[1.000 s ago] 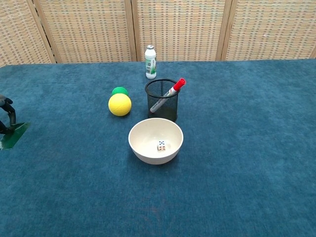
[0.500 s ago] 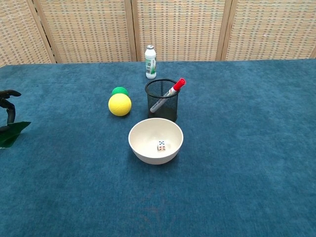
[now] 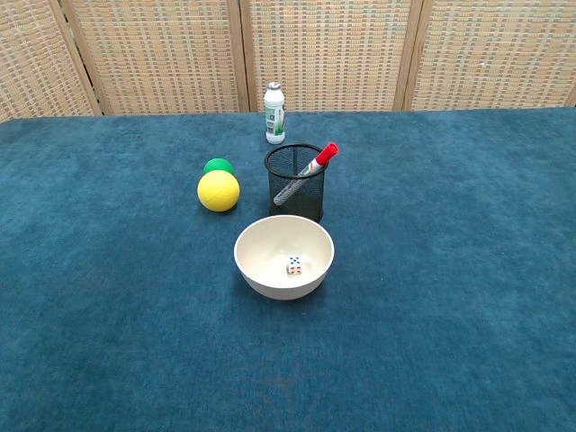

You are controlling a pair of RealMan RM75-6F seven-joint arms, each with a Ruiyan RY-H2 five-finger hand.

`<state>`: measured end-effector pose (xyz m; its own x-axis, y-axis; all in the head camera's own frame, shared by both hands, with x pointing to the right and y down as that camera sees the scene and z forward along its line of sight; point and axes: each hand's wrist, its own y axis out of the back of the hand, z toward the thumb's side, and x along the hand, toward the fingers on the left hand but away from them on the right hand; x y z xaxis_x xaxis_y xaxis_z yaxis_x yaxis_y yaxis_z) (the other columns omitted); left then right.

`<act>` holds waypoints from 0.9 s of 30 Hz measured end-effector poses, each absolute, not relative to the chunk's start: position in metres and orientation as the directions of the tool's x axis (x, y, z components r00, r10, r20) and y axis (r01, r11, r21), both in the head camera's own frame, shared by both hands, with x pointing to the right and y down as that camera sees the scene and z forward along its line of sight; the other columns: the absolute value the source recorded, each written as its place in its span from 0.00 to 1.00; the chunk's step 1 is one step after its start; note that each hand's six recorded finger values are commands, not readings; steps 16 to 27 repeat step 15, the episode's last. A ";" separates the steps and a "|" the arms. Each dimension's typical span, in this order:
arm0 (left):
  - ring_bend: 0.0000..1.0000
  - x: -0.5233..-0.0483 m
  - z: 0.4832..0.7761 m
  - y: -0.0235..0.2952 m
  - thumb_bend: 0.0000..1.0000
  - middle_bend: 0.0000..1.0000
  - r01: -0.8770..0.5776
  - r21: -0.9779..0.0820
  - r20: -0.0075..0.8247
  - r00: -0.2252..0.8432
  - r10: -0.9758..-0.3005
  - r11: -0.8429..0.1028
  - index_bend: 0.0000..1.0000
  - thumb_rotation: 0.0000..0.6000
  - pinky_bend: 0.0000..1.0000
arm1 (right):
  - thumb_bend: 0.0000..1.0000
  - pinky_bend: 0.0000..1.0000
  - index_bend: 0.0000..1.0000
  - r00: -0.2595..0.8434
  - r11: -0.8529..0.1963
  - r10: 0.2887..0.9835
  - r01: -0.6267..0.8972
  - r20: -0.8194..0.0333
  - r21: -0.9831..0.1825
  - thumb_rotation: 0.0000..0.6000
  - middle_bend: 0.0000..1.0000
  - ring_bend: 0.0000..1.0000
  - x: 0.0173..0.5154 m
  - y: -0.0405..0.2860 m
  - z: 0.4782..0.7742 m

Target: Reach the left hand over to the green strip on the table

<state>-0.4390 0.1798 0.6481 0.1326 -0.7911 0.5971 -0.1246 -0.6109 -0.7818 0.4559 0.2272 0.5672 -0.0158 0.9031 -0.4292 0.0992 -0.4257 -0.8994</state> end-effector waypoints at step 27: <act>0.00 -0.460 0.581 0.164 0.00 0.00 -0.183 -0.902 0.399 -0.013 -0.917 -0.390 0.00 1.00 0.00 | 0.00 0.00 0.00 -0.036 -0.380 0.922 0.095 -0.385 -0.920 1.00 0.00 0.00 0.462 0.223 0.557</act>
